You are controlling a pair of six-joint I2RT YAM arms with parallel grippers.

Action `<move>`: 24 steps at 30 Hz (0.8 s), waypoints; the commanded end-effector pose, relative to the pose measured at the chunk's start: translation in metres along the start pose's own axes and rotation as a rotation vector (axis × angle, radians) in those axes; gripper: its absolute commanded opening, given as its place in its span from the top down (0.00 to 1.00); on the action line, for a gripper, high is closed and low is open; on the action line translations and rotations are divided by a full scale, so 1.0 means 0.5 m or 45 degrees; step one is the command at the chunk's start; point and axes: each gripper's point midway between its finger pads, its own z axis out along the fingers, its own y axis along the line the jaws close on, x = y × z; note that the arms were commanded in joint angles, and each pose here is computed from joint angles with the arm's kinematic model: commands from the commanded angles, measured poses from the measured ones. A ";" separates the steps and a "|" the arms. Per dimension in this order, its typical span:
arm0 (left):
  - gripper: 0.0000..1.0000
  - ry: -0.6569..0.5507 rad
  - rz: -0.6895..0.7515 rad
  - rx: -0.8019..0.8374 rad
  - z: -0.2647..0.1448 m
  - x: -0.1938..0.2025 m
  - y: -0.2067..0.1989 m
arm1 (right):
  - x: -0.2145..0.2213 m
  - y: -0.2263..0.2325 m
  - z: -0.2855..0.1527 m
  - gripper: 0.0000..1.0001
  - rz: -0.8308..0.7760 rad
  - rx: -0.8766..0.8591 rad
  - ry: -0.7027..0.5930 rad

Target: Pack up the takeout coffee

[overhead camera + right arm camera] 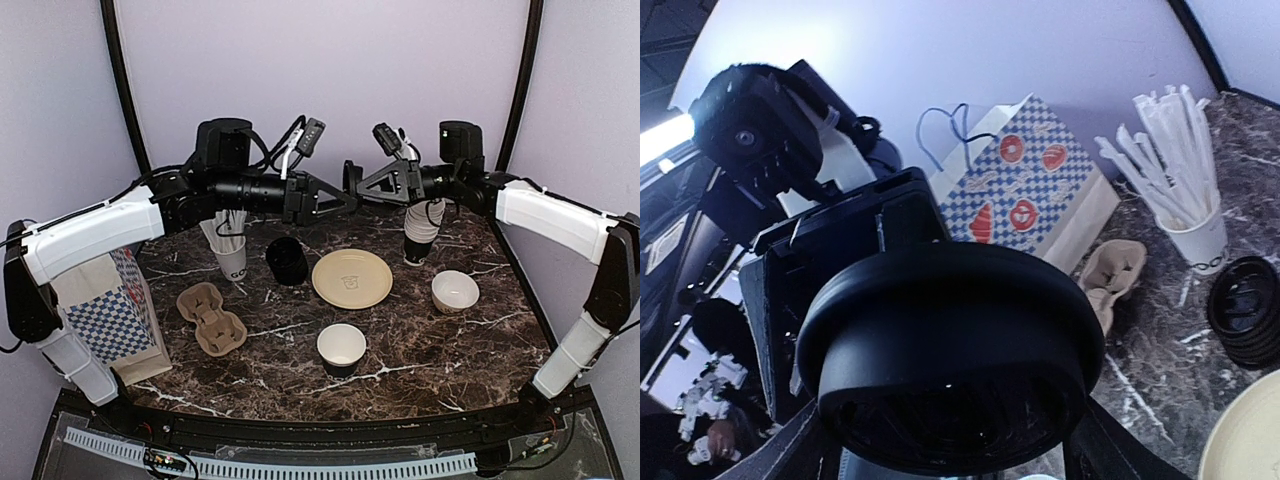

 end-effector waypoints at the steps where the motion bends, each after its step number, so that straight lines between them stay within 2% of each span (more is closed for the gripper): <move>1: 0.34 0.086 0.091 -0.158 -0.072 0.024 -0.010 | 0.013 -0.023 -0.038 0.28 -0.270 0.256 0.069; 4: 0.33 0.157 0.122 -0.321 -0.105 0.054 0.020 | 0.053 -0.048 -0.054 0.28 -0.358 0.412 0.218; 7: 0.33 0.236 0.106 -0.648 -0.157 0.082 0.095 | 0.091 -0.060 -0.064 0.28 -0.484 0.534 0.397; 9: 0.33 0.264 0.091 -0.796 -0.187 0.096 0.130 | 0.120 -0.059 -0.063 0.28 -0.567 0.577 0.511; 15: 0.33 0.208 -0.033 -1.061 -0.254 0.111 0.206 | 0.229 -0.030 -0.032 0.26 -0.765 0.602 0.874; 19: 0.33 0.155 -0.093 -1.164 -0.284 0.112 0.234 | 0.303 -0.027 -0.014 0.25 -0.837 0.602 1.080; 24: 0.33 0.112 -0.121 -1.169 -0.292 0.111 0.239 | 0.357 -0.029 0.014 0.24 -0.847 0.556 1.217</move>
